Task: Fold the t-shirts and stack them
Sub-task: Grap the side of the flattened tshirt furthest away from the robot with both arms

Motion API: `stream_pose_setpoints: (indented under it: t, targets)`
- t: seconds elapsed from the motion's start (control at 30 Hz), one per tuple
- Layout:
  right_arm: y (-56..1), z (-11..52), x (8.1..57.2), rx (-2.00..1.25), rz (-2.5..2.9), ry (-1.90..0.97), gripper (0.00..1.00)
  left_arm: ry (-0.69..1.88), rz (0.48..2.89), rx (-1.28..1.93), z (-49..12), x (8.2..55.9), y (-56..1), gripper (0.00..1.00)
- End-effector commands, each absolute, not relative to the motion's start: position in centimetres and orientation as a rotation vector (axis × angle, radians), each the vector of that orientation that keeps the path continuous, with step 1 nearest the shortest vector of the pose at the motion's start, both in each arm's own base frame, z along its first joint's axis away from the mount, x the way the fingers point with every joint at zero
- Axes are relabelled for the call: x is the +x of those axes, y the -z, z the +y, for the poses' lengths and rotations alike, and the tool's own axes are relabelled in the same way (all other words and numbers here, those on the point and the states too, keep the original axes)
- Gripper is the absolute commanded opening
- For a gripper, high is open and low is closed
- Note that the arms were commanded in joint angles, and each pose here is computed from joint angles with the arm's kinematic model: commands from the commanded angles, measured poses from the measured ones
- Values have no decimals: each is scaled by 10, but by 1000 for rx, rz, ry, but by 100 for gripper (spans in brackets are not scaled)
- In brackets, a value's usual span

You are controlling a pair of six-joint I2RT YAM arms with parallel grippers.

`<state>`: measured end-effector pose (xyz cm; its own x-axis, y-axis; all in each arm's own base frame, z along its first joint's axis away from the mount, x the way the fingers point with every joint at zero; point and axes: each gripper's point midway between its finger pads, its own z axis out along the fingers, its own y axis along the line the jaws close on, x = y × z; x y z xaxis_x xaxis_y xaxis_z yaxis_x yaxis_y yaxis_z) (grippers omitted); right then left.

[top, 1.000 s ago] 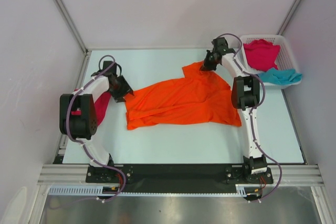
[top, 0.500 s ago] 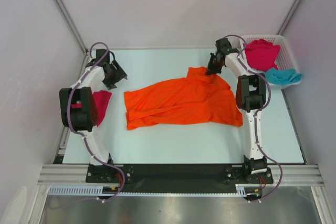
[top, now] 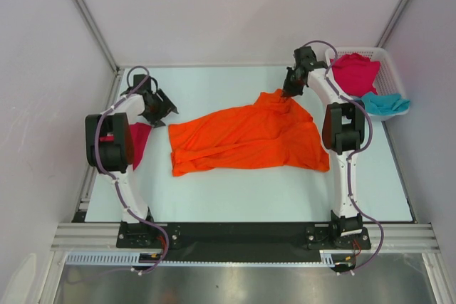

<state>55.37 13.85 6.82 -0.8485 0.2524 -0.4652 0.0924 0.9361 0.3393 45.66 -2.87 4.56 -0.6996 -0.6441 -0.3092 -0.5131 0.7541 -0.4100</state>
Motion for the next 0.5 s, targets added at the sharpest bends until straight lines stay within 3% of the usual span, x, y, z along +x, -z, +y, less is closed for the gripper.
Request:
stream_pose_setpoints:
  t: [0.0,0.13,0.23,0.27,0.37,0.47]
  targets:
    - [-94,137,555,210,2527,-390,0,479,2515,-866,-42,456,-44,74]
    - [-94,138,556,211,2527,-388,0,479,2520,-869,-44,453,-43,71]
    - [-96,139,556,209,2526,-385,0,510,2532,-868,-49,452,-39,54]
    - [-95,139,554,207,2530,-380,0,525,2531,-861,-52,454,-38,38]
    - [-98,137,554,199,2527,-371,0,540,2538,-858,-57,455,-33,13]
    - [-102,134,553,194,2525,-353,0,549,2541,-864,-60,454,-31,6]
